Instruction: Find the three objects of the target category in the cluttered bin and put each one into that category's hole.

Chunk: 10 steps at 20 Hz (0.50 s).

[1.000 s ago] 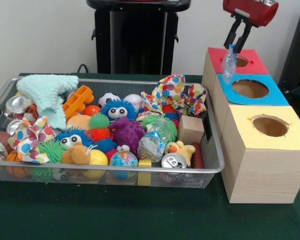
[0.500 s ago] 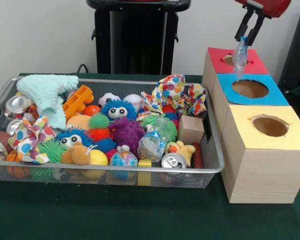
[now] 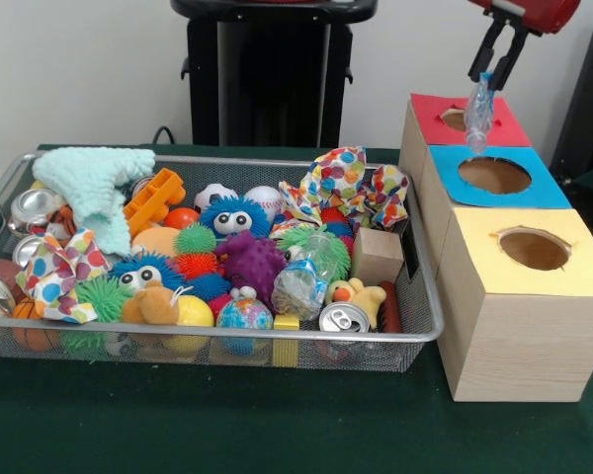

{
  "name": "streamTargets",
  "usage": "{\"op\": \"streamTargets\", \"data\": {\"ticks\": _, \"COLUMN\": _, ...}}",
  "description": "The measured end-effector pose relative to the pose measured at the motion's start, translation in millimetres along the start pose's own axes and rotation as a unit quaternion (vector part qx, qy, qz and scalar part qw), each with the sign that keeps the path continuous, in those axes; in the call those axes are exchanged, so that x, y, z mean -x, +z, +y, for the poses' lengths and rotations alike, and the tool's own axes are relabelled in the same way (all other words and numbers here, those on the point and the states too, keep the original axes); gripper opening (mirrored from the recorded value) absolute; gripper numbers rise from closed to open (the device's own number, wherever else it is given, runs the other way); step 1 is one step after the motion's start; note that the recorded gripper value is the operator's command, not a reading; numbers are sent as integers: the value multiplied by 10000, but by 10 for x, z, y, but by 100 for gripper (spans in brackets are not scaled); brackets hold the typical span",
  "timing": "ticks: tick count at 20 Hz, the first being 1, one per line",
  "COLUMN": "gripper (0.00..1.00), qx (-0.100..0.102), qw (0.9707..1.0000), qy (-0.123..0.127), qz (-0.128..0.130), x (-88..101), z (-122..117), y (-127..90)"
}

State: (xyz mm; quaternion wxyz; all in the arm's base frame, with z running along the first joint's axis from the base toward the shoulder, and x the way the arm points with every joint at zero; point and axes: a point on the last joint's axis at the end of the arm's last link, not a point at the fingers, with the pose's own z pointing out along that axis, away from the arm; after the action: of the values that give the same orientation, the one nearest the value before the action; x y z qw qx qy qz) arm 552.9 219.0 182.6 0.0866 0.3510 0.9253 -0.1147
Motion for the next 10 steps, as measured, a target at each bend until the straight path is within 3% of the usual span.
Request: {"op": "streamTargets", "data": {"ticks": 10, "gripper": 0, "qx": 7, "qw": 10000, "qy": 75, "qz": -49, "x": 180, "z": 37, "y": 52}}
